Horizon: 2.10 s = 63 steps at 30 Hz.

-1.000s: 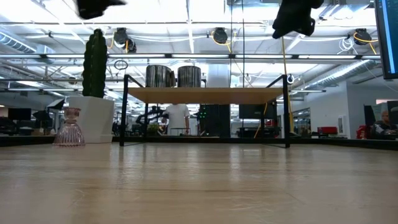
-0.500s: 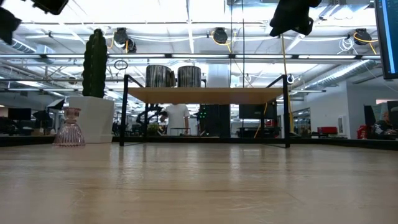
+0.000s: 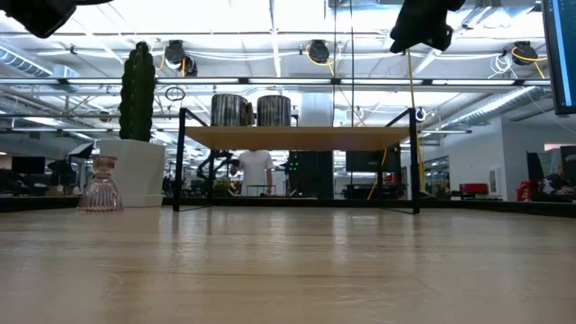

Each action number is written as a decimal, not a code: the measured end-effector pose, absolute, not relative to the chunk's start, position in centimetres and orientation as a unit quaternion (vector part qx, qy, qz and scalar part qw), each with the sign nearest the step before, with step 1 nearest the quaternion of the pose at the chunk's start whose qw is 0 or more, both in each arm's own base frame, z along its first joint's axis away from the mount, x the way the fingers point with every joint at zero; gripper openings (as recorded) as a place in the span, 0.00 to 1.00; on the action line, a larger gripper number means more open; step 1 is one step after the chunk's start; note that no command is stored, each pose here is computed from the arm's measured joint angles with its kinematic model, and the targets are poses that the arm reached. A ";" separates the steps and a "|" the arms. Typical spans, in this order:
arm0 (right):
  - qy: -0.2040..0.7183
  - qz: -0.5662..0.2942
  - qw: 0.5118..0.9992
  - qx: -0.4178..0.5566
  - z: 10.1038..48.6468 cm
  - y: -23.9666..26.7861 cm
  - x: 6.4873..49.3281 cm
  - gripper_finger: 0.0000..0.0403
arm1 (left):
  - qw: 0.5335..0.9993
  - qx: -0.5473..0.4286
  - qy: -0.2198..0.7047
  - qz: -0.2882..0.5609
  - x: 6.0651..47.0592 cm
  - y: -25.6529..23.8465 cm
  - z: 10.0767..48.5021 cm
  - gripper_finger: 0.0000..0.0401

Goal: Pick & Place candle stick holders
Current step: Put the silver scented candle on the shelf

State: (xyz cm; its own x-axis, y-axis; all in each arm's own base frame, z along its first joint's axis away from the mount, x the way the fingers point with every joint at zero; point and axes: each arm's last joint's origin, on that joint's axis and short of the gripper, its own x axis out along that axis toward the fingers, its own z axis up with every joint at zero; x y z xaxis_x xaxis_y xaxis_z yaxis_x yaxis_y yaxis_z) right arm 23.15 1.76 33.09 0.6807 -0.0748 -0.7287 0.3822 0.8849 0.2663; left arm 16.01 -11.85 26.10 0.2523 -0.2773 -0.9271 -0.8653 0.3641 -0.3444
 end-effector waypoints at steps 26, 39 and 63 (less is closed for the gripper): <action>0.382 -0.118 0.897 0.188 33.1 1.8 23.1 0.23 | 0.644 -0.419 0.600 0.223 16.1 -13.4 24.6 0.98; 0.383 -0.113 0.899 0.177 33.1 1.8 23.1 0.23 | 0.633 -0.436 0.594 0.238 16.0 -13.4 24.6 0.98; 0.336 -0.113 0.932 0.075 35.2 1.3 20.7 0.22 | 0.591 -0.431 0.612 0.302 17.1 -14.4 22.4 0.98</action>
